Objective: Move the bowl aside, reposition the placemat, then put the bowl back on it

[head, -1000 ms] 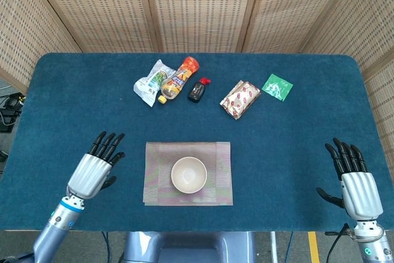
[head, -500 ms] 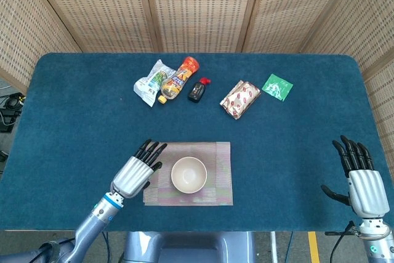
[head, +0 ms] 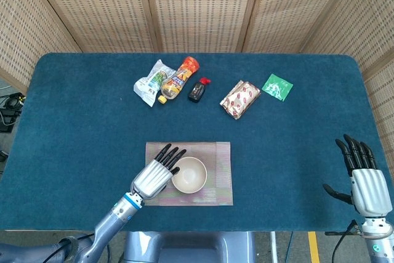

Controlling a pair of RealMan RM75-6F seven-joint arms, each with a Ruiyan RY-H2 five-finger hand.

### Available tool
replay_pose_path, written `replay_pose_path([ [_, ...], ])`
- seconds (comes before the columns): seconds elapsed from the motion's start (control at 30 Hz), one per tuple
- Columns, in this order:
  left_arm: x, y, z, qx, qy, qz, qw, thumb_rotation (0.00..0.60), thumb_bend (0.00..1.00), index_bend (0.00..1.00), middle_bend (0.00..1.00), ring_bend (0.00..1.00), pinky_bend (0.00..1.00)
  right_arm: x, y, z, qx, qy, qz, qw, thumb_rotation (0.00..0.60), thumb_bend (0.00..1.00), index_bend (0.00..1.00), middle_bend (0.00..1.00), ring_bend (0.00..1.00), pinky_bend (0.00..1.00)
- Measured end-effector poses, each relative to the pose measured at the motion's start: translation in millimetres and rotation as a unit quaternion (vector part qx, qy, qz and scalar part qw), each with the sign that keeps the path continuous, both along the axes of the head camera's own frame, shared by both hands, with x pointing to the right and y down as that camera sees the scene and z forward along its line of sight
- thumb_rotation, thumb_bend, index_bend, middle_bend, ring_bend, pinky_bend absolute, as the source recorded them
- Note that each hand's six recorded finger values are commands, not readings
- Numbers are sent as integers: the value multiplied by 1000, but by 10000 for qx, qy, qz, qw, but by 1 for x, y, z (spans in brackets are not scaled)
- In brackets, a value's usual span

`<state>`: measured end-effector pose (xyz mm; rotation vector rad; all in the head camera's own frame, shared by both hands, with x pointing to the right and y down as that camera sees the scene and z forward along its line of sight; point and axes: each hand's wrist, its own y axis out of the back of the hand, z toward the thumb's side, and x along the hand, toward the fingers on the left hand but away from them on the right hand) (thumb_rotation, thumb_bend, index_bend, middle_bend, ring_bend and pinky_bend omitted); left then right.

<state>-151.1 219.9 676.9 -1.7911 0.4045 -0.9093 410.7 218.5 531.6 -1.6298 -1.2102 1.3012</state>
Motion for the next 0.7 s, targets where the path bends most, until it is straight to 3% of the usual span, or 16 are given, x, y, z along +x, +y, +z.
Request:
replay_pose_path([
  [0.17, 11, 0, 5, -10, -26, 81, 10000, 600, 181, 477, 0, 0, 0, 0, 0, 0, -3, -20, 0, 10000, 600, 20, 0, 0, 0, 0],
  [0.7, 37, 2, 18, 11, -122, 188, 9997, 600, 403, 666, 0, 0, 0, 2, -1, -2, 0, -81, 15, 10000, 600, 19, 0, 0, 0, 0],
])
